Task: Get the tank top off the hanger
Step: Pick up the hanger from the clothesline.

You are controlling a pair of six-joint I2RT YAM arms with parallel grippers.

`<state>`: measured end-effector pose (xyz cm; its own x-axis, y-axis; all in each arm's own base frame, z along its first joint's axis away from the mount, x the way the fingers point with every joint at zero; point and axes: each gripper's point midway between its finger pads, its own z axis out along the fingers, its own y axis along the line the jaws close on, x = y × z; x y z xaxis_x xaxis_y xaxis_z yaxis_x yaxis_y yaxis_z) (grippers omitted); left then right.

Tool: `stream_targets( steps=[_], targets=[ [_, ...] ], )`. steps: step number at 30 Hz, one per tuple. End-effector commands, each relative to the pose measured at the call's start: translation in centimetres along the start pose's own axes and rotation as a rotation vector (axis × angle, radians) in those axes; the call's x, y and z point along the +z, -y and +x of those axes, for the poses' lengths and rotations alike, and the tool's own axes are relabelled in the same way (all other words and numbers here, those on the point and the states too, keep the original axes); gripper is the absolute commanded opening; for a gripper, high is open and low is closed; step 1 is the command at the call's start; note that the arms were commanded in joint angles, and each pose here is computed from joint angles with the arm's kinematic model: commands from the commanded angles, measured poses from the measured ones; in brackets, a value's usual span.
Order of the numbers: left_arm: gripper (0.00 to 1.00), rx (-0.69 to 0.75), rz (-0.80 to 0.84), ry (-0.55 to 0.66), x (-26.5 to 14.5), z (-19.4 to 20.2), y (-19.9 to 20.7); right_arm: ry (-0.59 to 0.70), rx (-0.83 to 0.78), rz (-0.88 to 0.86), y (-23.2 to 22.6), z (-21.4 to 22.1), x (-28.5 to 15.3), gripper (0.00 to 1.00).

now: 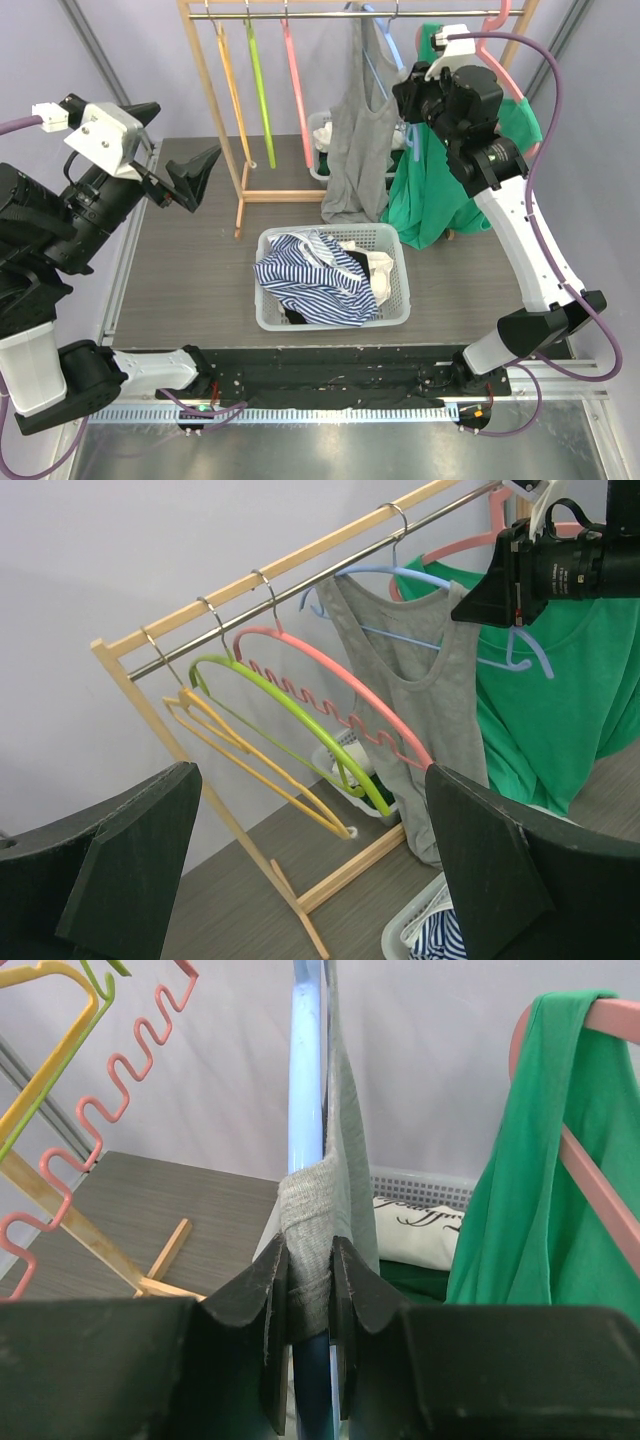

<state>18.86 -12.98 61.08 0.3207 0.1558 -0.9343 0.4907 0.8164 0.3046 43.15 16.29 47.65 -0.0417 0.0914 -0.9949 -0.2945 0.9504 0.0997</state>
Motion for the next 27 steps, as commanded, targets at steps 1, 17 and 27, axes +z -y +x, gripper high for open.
stream_targets(
  steps=[1,17,27],
  targets=[
    [1.00,-0.013,0.003,0.013,0.0,-0.3,0.0,0.232,-0.002,0.016,0.2,-7.5,-1.7,0.01],
    [1.00,-0.014,-0.014,0.017,-0.8,-0.3,-0.6,0.229,-0.002,-0.051,-1.2,-9.3,-1.7,0.03],
    [1.00,-0.019,-0.005,0.019,-0.7,-0.3,-0.4,-0.065,0.004,0.057,0.7,-3.4,-3.1,0.60]
  ],
)
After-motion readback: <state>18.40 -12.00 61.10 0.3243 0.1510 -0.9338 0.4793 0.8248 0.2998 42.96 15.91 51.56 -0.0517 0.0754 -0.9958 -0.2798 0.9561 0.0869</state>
